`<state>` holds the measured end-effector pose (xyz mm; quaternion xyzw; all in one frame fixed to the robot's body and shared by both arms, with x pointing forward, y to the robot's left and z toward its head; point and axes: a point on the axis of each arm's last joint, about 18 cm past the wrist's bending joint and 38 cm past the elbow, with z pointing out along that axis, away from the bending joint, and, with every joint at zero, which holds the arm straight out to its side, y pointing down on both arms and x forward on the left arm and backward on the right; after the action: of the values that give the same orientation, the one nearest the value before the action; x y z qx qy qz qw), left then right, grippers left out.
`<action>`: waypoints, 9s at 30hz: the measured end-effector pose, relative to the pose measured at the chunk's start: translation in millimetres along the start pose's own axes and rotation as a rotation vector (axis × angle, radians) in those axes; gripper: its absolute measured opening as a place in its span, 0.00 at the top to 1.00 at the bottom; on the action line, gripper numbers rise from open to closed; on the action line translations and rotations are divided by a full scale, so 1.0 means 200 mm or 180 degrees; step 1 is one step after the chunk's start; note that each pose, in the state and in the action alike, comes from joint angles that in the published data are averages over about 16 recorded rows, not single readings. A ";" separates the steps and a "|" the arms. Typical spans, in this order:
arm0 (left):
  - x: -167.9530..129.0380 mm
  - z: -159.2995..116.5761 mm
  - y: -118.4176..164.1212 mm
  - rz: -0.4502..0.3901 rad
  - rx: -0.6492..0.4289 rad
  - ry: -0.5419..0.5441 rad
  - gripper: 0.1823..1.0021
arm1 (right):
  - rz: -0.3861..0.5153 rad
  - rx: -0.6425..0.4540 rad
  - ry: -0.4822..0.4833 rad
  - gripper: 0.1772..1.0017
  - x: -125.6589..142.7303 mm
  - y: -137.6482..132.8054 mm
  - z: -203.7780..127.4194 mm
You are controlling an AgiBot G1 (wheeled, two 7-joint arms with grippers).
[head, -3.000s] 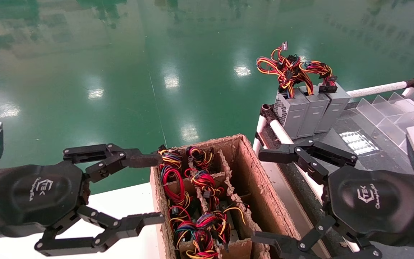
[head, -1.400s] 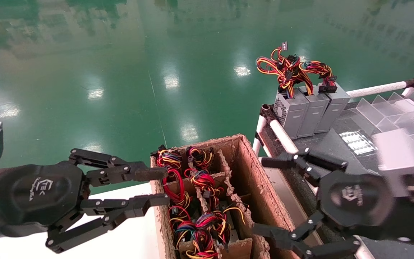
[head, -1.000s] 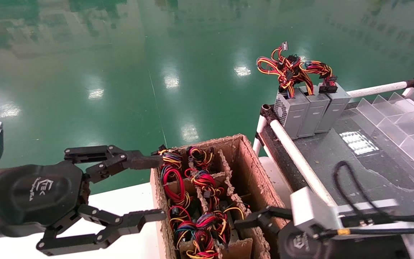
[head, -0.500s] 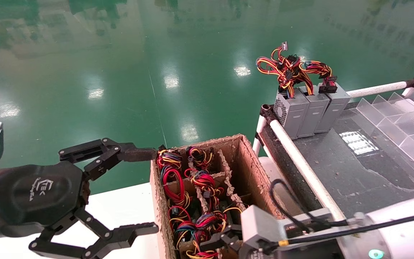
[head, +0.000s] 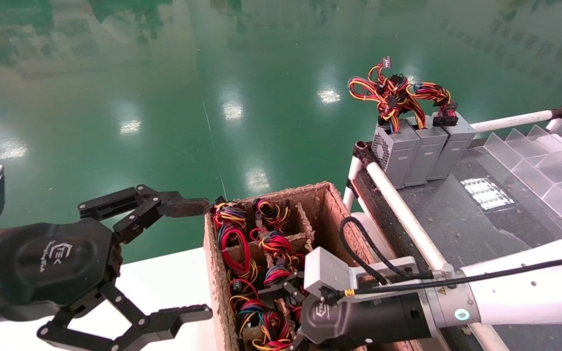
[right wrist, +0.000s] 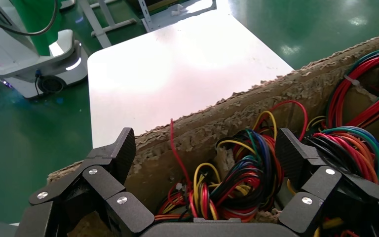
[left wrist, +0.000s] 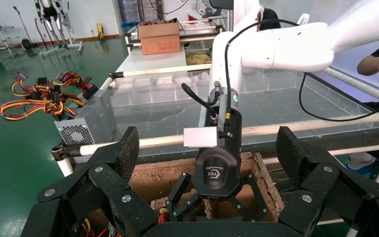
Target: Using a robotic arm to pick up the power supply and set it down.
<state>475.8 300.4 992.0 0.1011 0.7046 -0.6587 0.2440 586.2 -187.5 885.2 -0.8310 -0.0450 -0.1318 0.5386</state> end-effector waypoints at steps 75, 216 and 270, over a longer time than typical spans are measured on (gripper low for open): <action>0.00 0.00 0.00 0.0000 0.0000 0.0000 0.00 | 0.0130 0.0325 -0.0206 0.92 -0.11 0.02 -0.21; 0.00 0.00 0.00 0.0000 0.0000 0.0000 0.00 | -0.0787 0.0279 0.2607 0.93 0.64 -0.41 -1.33; 0.00 0.00 0.00 -0.0001 0.0001 -0.0002 0.00 | -0.0512 0.1135 0.2549 0.18 0.56 -0.49 -1.40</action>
<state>475.9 300.6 992.0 0.1008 0.7044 -0.6588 0.2441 624.5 -408.3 1109.2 -0.6024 0.0807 -0.4749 0.6365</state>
